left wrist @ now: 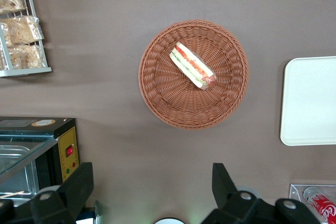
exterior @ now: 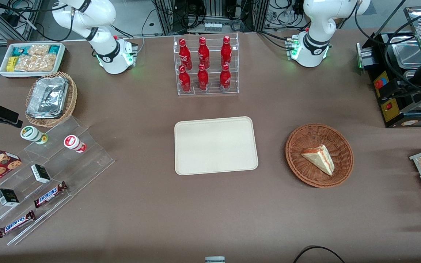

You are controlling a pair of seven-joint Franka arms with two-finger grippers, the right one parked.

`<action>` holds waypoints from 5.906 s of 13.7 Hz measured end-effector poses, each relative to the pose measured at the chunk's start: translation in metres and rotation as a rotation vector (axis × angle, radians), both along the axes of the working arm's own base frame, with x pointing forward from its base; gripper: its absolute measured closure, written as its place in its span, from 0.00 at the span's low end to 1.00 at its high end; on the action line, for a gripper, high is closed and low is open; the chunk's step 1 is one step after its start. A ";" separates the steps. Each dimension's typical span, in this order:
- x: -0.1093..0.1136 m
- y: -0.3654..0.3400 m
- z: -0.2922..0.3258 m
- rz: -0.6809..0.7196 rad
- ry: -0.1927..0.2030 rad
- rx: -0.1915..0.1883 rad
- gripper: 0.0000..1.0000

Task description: Place sandwich from basket to tray

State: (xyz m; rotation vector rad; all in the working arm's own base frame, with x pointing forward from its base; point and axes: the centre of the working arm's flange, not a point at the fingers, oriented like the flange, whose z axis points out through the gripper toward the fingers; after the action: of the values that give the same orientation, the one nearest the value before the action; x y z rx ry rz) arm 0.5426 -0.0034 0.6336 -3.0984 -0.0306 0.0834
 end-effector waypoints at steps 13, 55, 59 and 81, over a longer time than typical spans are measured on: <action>0.051 -0.046 -0.162 0.302 -0.096 -0.015 0.00; -0.038 -0.497 -0.332 0.093 -0.071 -0.082 0.86; -0.057 -0.516 -0.378 0.047 -0.043 -0.057 0.86; 0.042 -0.228 -0.064 0.235 -0.159 0.038 0.00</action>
State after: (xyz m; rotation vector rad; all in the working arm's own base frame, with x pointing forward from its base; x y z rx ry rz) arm 0.5847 -0.2317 0.5701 -3.0400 -0.3969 -0.1548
